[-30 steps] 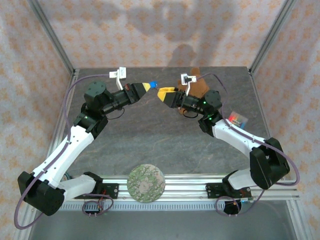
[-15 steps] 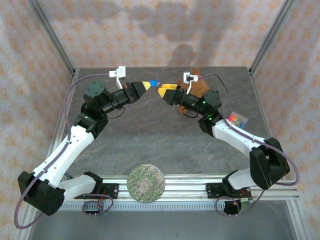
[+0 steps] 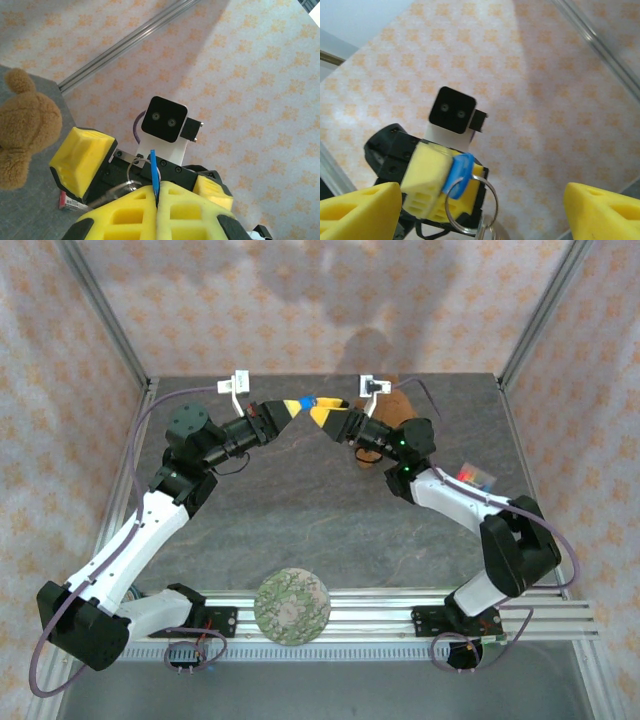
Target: Remove the keys from the keyring
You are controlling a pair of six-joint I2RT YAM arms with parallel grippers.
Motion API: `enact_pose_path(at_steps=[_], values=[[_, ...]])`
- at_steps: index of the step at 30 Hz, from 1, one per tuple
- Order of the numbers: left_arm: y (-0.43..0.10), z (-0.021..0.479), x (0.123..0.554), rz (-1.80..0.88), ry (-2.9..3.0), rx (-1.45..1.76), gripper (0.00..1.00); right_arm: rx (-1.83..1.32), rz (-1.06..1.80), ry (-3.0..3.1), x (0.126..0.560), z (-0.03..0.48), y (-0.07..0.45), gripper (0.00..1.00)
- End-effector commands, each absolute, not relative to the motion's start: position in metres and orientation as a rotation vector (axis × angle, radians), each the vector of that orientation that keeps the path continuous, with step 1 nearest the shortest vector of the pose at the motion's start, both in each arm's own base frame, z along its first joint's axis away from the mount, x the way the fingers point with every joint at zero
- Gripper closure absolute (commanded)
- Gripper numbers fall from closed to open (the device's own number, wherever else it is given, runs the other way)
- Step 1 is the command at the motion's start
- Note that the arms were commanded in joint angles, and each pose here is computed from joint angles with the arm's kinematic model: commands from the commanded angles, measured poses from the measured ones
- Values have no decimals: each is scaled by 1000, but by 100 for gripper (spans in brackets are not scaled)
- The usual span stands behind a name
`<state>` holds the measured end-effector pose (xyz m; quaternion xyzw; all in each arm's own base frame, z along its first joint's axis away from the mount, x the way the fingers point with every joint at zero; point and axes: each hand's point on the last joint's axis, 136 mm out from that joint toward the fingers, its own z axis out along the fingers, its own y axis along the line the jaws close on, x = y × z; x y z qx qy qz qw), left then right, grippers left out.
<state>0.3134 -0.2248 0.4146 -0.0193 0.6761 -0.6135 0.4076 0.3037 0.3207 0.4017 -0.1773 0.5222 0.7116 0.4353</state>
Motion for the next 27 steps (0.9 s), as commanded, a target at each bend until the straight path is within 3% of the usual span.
enact_pose_path(at_steps=[1, 11, 27], values=[[-223, 425, 311, -1567, 1652, -18, 100, -542, 1860, 1126, 280, 437, 317, 17], [-219, 429, 310, -1561, 1621, -30, 100, -607, 1907, 1138, 268, 432, 333, 24], [-195, 432, 311, -1491, 1578, -97, 100, -575, 1913, 1176, 268, 419, 332, 49]])
